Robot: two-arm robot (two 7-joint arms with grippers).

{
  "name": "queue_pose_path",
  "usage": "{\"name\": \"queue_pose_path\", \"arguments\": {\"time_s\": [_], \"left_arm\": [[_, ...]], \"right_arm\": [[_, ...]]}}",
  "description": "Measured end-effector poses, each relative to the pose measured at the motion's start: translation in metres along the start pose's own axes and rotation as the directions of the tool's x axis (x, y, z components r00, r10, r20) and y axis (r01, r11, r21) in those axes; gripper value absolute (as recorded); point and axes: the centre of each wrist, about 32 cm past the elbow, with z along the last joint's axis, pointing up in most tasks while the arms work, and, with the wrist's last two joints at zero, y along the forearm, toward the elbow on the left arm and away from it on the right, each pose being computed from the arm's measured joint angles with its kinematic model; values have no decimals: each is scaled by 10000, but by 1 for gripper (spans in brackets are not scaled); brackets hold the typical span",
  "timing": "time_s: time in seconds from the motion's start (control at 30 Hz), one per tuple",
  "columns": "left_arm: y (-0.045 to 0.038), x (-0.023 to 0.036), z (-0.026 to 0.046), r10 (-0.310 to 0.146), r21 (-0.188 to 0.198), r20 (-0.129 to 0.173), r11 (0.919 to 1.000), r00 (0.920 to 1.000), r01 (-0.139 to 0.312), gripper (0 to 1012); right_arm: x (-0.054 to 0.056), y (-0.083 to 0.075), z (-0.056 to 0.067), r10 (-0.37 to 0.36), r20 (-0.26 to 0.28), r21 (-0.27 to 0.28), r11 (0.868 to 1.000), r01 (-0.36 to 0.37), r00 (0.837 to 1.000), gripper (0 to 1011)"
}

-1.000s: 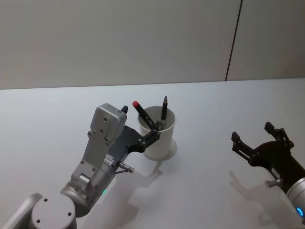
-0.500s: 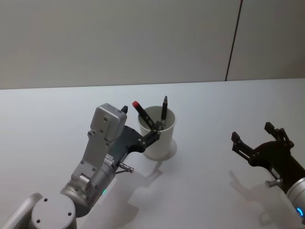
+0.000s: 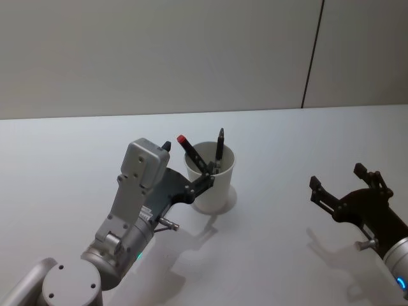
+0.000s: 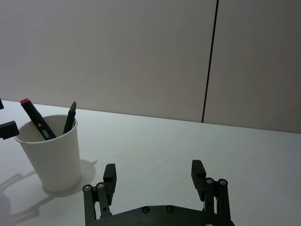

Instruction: Place the pen into the pen holder.

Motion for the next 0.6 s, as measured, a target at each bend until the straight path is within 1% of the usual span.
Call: {"name": "queue_pose_path", "arguments": {"time_s": [0.6], "left_arm": [[0, 0, 0, 0, 0, 0, 10000, 10000, 0, 1004]], "right_arm": [[0, 0, 0, 0, 0, 1, 10000, 0, 10000, 1002]]}}
